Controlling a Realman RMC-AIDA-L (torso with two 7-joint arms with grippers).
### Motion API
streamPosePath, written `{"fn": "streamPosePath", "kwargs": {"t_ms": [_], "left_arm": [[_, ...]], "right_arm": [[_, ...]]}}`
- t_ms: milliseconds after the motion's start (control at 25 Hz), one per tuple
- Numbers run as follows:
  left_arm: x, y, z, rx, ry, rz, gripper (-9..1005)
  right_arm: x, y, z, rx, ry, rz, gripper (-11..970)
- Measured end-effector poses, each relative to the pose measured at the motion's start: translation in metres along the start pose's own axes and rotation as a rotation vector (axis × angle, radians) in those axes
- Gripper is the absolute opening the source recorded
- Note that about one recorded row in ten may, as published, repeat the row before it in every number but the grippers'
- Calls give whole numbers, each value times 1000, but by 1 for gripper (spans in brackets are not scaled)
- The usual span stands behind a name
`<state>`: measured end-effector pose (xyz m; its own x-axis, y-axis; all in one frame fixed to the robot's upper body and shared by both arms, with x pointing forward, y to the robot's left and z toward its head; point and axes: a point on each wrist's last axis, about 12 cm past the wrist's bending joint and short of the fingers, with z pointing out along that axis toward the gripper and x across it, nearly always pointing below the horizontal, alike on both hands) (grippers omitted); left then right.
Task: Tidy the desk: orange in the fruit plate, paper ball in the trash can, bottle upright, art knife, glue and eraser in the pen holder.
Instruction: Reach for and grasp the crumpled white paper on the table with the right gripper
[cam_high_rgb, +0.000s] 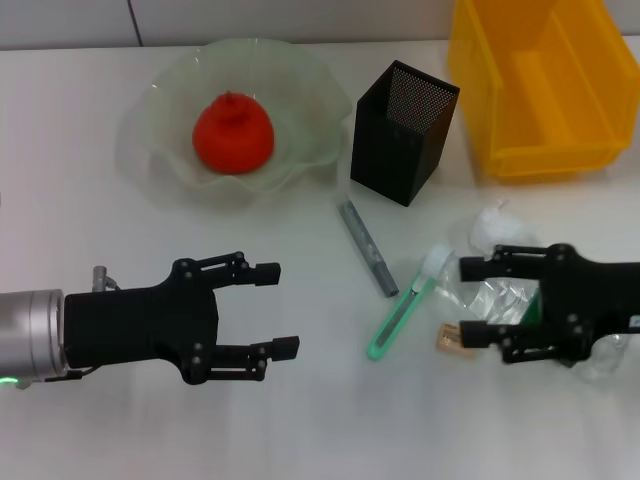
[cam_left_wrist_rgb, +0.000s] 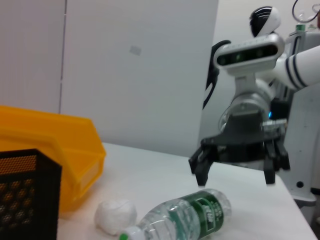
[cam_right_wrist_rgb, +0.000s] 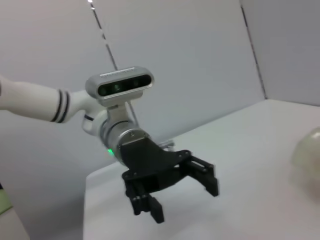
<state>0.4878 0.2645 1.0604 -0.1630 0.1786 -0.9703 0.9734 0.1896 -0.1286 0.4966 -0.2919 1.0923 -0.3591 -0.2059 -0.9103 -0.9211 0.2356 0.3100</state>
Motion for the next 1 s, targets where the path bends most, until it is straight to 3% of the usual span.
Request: {"fn": "streamPosePath", "kwargs": {"t_ms": [80, 280, 320, 360, 520, 720, 1000], "left_arm": [[2, 1, 0, -17, 8, -1, 825], [4, 3, 1, -30, 17, -6, 825], [4, 3, 2, -31, 18, -7, 825], [3, 4, 2, -32, 18, -6, 825], [3, 5, 5, -40, 17, -5, 824], [2, 6, 7, -39, 15, -1, 824], [0, 8, 9, -39, 14, 4, 824]], "right_arm": [[-6, -1, -5, 14, 13, 13, 815], [-47, -3, -27, 92, 80, 139, 816], [-66, -4, -34, 152, 127, 217, 816], [-66, -4, -34, 152, 127, 217, 816], [-108, -11, -37, 318, 301, 369, 816], [-120, -27, -25, 468, 441, 482, 816], [-111, -47, -3, 602, 561, 500, 816]]}}
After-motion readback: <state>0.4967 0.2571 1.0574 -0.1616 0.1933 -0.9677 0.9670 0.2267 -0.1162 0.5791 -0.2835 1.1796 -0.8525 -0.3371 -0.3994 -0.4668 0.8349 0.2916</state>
